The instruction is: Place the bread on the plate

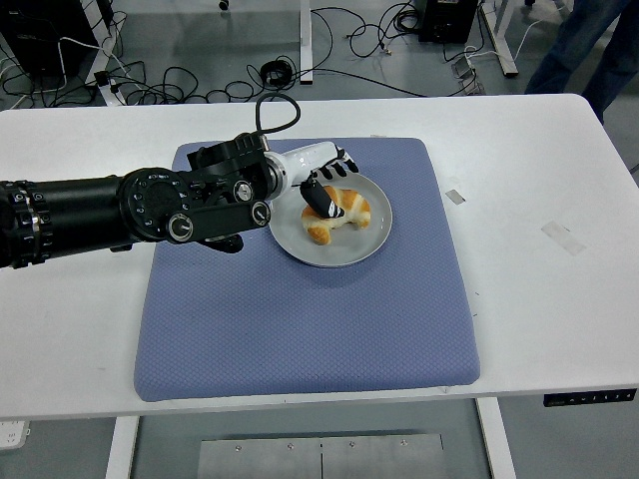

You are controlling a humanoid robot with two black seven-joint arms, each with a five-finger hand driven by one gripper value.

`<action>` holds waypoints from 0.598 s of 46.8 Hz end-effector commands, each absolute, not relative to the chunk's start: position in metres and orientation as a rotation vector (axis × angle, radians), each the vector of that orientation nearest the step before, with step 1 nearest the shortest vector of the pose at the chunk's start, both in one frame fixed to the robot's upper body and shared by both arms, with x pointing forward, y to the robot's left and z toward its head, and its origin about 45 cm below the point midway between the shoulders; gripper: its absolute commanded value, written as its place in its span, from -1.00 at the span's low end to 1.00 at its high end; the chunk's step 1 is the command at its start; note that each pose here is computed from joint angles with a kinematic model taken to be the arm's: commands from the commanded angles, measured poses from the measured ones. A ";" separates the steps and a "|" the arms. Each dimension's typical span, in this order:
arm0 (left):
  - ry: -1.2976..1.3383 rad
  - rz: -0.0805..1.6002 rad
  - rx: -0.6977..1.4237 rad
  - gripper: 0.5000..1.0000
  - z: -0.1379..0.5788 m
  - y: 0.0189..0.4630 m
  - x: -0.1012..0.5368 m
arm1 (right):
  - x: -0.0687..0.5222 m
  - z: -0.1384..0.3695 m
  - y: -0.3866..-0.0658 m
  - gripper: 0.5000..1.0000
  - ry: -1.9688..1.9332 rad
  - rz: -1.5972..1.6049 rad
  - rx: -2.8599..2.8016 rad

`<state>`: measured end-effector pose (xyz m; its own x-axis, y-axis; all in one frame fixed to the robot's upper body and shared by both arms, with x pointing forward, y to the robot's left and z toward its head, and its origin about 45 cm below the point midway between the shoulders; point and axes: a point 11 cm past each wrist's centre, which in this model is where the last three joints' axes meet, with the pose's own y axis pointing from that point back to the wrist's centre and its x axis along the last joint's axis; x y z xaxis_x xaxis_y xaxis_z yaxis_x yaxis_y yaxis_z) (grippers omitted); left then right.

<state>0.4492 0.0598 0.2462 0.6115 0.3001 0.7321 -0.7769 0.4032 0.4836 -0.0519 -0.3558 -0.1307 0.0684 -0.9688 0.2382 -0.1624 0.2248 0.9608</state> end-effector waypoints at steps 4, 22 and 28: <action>-0.601 0.741 0.911 0.41 0.249 0.059 0.450 | -0.052 -0.131 -0.356 1.00 -1.357 -0.895 1.182; -0.564 0.884 0.811 0.88 0.286 0.067 0.473 | -0.052 -0.131 -0.356 1.00 -1.357 -0.895 1.182; -0.539 0.965 0.773 0.90 0.303 0.083 0.492 | -0.052 -0.131 -0.356 1.00 -1.357 -0.895 1.182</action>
<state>0.4826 0.0745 0.2965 0.5012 0.4862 0.7158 -0.8607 0.3652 0.3546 -0.0519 -0.3558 -0.1307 0.0682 -0.9688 0.2384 -0.1624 0.2249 0.9607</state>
